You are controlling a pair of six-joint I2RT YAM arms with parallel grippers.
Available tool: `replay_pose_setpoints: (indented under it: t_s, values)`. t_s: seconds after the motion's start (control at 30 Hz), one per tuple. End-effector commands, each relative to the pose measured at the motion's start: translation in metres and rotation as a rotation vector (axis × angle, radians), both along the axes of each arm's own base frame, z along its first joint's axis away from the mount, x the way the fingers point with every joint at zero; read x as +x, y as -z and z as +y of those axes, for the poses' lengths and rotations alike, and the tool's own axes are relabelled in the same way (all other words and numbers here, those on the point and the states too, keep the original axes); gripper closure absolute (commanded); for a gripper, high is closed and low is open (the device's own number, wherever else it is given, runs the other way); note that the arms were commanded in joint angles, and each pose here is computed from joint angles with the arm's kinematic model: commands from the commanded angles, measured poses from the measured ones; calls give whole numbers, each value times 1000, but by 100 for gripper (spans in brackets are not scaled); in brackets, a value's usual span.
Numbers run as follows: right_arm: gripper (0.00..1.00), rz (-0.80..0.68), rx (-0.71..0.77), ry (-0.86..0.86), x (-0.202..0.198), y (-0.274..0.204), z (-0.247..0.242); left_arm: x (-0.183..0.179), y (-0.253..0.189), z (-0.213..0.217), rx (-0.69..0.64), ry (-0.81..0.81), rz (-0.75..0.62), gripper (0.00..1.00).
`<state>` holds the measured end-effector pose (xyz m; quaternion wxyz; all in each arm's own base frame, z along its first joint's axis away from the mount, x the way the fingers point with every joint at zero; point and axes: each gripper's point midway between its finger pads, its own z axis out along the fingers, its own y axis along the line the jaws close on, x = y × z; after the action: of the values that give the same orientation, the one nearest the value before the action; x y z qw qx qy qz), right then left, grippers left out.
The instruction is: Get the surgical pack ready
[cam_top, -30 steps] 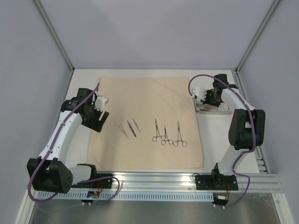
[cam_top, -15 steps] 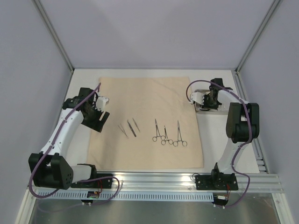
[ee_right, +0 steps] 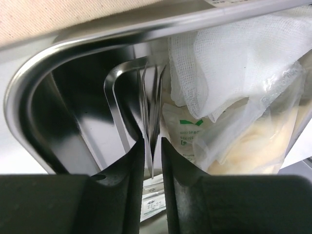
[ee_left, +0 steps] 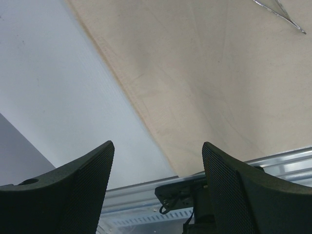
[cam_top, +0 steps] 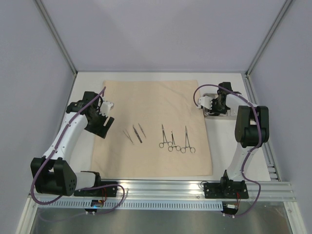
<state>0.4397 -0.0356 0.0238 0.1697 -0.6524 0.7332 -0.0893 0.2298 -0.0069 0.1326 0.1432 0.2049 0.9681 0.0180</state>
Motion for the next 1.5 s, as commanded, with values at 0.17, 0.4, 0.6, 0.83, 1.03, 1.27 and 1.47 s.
replay_pose_setpoints:
  t_s: [0.17, 0.4, 0.6, 0.83, 1.03, 1.27, 1.47]
  values:
    - [75, -131, -11, 7, 13, -48, 1, 12, -14, 2, 8, 13, -58, 18]
    - [73, -233, 0, 16, 7, -99, 8, 11, -15, 1, 4, 16, -64, 18]
    - [66, -366, 180, 54, 3, -167, 55, 8, -19, 1, 2, 13, -88, 19]
    - [63, -440, 758, 275, -27, -264, 188, 1, -20, 13, 57, -23, -134, 18]
    - [72, -142, 981, 541, -68, -235, 304, -6, -21, 24, 98, -53, -172, 16]
    - [67, 44, 844, 686, -92, -141, 391, -6, -22, 27, 104, -78, -191, 14]
    - [66, 105, 709, 679, -103, -90, 434, -7, -25, 27, 98, -73, -207, 14]
